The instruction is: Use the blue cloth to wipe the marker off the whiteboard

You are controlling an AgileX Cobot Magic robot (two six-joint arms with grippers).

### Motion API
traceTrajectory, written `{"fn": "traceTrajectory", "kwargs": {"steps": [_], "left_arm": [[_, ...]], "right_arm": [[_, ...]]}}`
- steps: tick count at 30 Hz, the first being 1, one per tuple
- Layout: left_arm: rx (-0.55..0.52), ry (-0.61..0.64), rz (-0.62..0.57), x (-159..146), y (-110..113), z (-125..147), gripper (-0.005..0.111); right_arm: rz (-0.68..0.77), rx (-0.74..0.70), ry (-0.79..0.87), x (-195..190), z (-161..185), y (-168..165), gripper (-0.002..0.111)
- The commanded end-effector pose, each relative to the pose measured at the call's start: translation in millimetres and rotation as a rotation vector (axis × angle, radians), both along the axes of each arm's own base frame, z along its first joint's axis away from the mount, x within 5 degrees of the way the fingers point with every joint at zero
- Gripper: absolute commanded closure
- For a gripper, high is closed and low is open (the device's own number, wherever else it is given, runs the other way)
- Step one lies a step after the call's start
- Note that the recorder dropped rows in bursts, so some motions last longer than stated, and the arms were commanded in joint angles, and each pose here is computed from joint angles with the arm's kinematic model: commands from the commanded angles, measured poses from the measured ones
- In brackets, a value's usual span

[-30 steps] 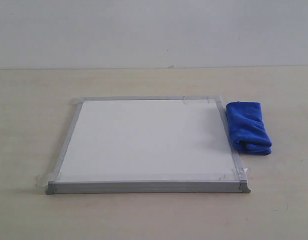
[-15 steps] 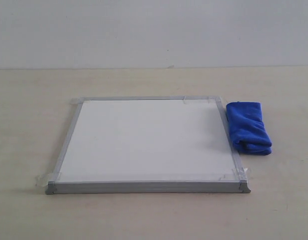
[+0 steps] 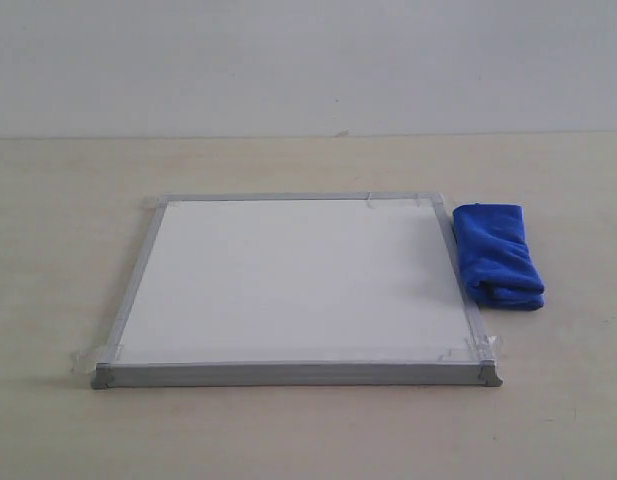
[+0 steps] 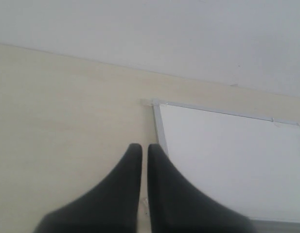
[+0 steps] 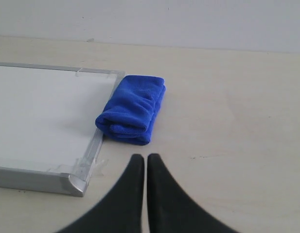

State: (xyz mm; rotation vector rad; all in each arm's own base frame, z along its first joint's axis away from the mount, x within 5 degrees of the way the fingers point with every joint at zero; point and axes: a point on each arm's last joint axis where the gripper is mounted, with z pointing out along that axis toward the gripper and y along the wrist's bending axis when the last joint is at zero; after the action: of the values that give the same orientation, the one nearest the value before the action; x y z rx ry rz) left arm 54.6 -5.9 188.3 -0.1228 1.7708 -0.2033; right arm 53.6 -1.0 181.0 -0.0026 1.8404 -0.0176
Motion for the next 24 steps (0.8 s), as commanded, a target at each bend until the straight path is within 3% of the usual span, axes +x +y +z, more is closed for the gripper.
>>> {"fn": "traceTrajectory", "kwargs": {"steps": [1, 24], "left_arm": [[0.003, 0.0, 0.003, -0.1, 0.3, -1.1, 0.102], [0.003, 0.0, 0.003, -0.1, 0.3, -1.1, 0.102]], "right_arm": [[0.005, -0.019, -0.013, -0.1, 1.3, 0.1, 0.108], [0.008, -0.012, -0.015, -0.1, 1.4, 0.5, 0.108]]}}
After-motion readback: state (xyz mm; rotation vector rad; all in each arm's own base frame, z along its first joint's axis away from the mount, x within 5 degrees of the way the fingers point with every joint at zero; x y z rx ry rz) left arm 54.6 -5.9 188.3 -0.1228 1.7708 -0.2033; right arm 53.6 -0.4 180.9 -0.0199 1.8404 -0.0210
